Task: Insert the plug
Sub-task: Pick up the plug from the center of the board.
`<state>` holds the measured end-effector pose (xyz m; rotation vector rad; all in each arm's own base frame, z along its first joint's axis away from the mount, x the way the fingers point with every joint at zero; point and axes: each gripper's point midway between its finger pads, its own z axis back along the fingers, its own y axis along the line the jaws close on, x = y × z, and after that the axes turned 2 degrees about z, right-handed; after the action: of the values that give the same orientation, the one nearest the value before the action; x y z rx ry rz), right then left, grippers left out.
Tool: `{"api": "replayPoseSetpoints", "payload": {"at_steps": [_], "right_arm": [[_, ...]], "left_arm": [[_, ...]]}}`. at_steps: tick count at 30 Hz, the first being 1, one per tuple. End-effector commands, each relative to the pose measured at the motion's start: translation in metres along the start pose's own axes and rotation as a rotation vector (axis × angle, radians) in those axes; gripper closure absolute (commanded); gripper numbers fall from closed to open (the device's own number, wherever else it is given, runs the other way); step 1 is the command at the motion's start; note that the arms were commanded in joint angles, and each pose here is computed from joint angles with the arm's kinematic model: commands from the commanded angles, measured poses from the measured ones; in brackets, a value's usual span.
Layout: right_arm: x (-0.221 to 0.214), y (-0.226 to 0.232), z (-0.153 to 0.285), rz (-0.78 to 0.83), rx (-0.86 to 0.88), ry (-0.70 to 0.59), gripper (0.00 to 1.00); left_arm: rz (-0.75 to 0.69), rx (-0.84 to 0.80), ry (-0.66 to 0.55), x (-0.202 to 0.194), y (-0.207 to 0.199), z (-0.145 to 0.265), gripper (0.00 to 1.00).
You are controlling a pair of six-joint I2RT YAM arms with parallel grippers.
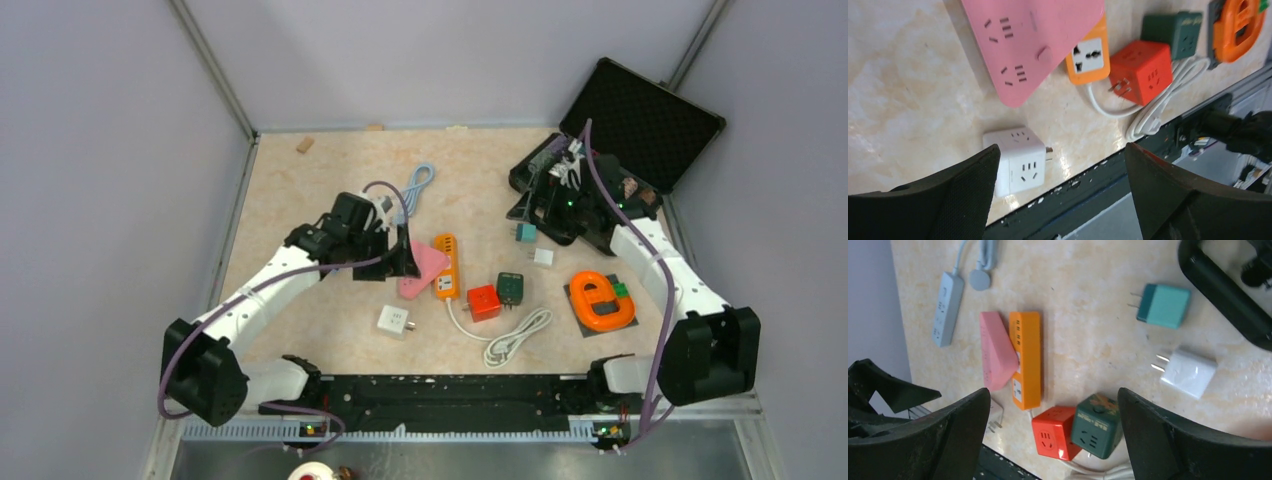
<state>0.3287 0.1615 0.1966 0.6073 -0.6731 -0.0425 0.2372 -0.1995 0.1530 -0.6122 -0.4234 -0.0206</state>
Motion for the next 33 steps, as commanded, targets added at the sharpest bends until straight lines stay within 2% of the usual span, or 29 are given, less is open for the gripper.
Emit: {"api": "replayPoseSetpoints", "payload": {"at_steps": [1,6,11,14,19,25,29,31,33], "right_arm": [[-0.006,-0.003,0.013,-0.076,0.03,-0.029,0.06],[-0.008,-0.015,0.016,-0.064,-0.04,-0.02,0.06],[0.001,-0.011,0.006,-0.118,-0.022,-0.034,0.04],[-0.006,-0.002,-0.002,-0.072,0.052,0.059,0.03],[-0.018,0.009,-0.009,-0.08,0.157,0.09,0.02],[-0.039,0.01,-0.013,-0.097,0.204,0.16,0.03],[-0.041,0.014,-0.015,-0.064,0.202,0.19,0.03],[-0.038,0.018,-0.013,-0.056,0.205,0.191,0.03],[-0.033,0.021,-0.009,-0.043,0.201,0.179,0.03]], "left_arm": [[0.006,0.178,0.131,-0.046,0.019,-0.01,0.07],[-0.019,0.293,0.213,-0.079,0.026,-0.013,0.08],[-0.041,0.37,0.293,-0.107,0.033,-0.017,0.1],[-0.048,0.409,0.296,-0.112,0.041,-0.019,0.11],[-0.075,0.516,0.257,-0.106,0.063,-0.017,0.13],[-0.094,0.45,0.28,-0.109,0.057,-0.035,0.14],[-0.1,0.361,0.294,-0.111,0.044,-0.05,0.24],[-0.112,0.35,0.299,-0.11,0.043,-0.054,0.32],[-0.129,0.34,0.305,-0.109,0.041,-0.056,0.45]]}}
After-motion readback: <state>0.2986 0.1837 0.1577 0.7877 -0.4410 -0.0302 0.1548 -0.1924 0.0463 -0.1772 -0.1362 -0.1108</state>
